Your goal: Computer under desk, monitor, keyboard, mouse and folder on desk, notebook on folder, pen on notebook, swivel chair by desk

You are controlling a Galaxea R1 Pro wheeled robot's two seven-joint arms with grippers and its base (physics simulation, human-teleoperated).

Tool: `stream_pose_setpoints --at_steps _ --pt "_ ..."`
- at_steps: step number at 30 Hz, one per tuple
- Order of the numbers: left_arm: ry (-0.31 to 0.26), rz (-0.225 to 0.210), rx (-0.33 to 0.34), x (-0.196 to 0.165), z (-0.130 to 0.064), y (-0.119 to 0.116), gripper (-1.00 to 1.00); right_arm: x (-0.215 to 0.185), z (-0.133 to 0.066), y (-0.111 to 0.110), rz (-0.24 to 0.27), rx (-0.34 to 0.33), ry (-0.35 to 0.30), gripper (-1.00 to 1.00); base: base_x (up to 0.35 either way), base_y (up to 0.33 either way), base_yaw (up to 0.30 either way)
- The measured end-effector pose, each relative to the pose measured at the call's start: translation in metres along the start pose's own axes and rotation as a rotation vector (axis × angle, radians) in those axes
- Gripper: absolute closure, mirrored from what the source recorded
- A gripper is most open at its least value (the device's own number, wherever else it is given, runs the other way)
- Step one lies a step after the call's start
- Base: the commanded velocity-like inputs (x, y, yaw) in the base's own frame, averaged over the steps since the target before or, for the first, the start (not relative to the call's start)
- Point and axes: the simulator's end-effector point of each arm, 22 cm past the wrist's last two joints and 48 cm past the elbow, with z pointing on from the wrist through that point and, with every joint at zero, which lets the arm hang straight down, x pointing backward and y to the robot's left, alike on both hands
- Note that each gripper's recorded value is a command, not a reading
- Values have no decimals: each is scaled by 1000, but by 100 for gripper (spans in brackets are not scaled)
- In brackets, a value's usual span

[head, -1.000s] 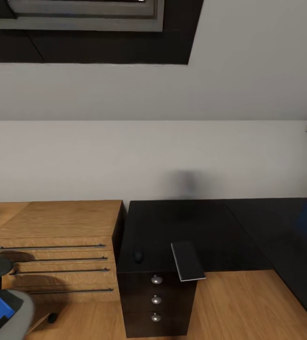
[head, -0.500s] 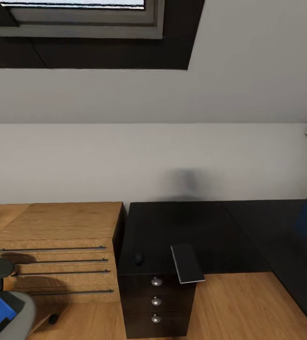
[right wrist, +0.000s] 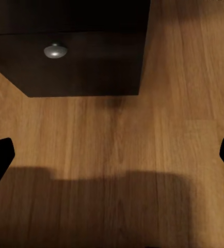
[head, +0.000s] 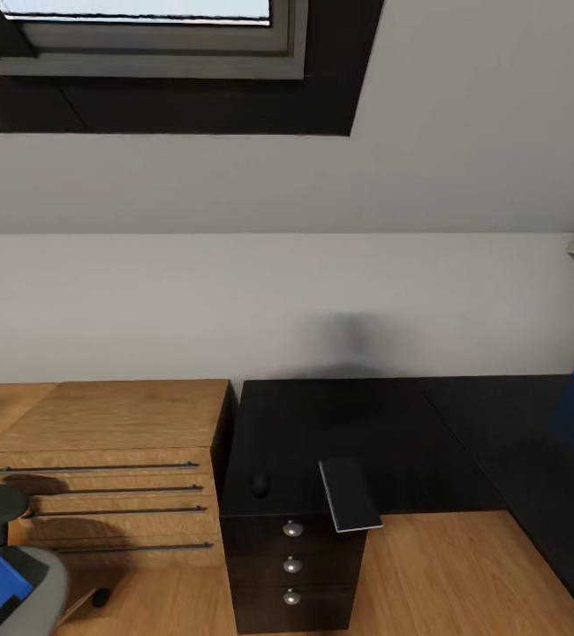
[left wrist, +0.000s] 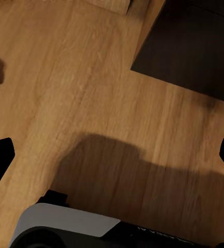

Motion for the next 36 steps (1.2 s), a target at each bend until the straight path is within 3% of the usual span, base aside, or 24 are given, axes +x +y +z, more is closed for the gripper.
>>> stream_pose_setpoints --at_steps 20,36 --pt "-4 -2 -3 -1 0 2 -100 0 0 0 2 0 0 -100 0 0 0" --pt "-3 -1 -3 -1 0 2 -100 0 0 1 1 -2 0 -100 -323 0 0"
